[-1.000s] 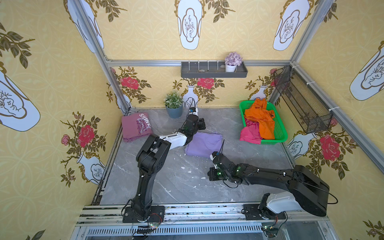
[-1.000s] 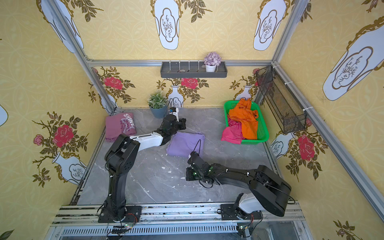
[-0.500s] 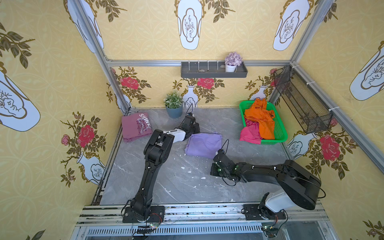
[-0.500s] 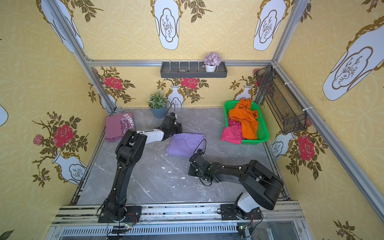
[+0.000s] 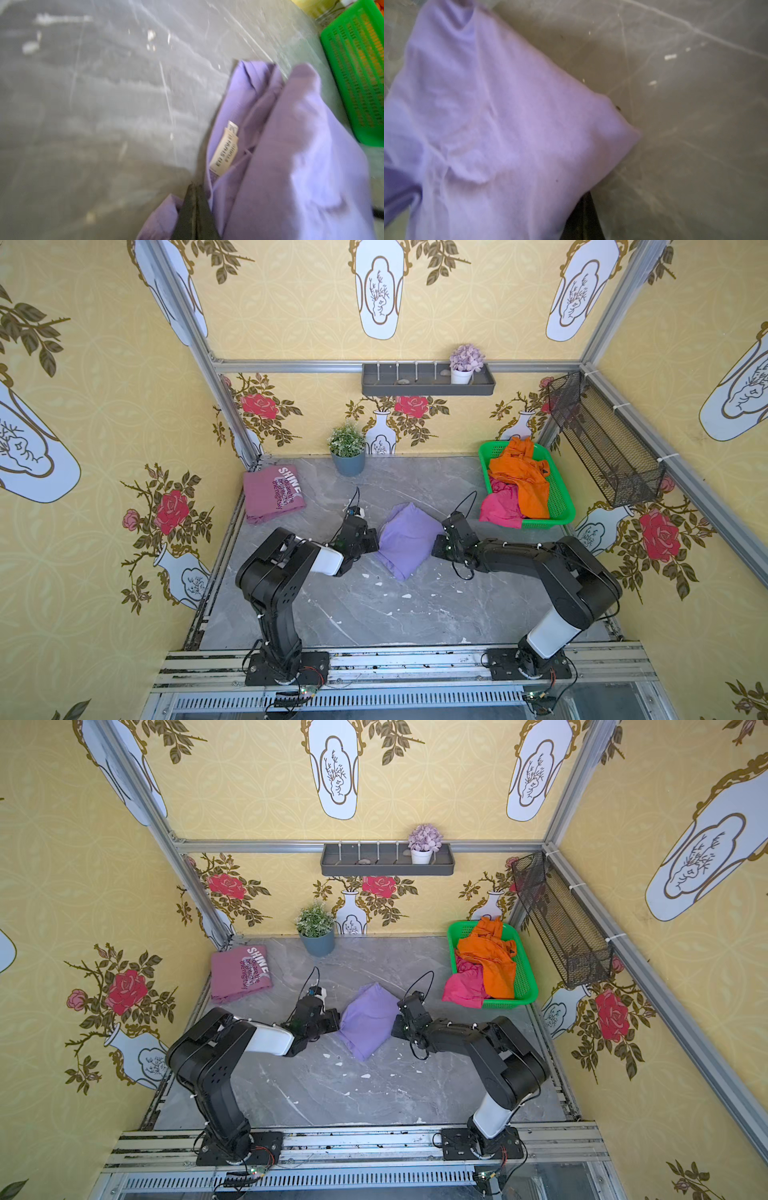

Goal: Fold and stack t-shirts
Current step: Adjust the T-shirt at the center of the board, then smooth out the T-shirt at the center of the board.

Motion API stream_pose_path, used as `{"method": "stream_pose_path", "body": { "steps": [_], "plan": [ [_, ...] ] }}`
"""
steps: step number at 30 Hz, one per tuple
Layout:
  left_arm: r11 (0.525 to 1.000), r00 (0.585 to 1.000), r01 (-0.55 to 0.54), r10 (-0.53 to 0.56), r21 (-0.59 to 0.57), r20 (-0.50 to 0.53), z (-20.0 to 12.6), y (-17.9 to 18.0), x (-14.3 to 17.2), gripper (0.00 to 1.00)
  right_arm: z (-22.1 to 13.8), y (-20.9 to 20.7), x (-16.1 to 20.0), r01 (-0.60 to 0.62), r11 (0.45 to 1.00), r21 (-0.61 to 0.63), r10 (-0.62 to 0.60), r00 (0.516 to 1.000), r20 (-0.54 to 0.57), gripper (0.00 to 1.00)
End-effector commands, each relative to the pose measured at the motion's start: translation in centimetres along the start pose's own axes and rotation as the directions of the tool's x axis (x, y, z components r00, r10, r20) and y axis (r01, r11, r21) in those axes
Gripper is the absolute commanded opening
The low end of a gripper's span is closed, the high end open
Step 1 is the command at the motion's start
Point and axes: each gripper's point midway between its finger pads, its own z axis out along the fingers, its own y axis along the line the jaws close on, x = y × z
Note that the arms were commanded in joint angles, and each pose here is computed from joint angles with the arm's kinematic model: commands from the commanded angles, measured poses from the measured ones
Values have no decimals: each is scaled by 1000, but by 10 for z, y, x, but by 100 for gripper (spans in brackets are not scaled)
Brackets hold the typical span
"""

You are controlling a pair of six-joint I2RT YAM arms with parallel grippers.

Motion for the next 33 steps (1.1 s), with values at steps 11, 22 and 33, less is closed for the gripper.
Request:
{"method": "stream_pose_path", "body": {
  "steps": [11, 22, 33],
  "plan": [
    [1000, 998, 9, -10, -19, -68, -81, -28, 92, 0, -52, 47, -42, 135, 983, -125, -123, 988, 98, 0],
    [994, 997, 12, -4, -110, 73, -77, -14, 35, 0, -64, 117, 58, 75, 909, -409, -123, 988, -92, 0],
    [968, 995, 92, -83, -232, 50, -83, 32, 59, 0, -47, 109, 169, 20, 931, -364, -144, 938, -317, 0]
  ]
}}
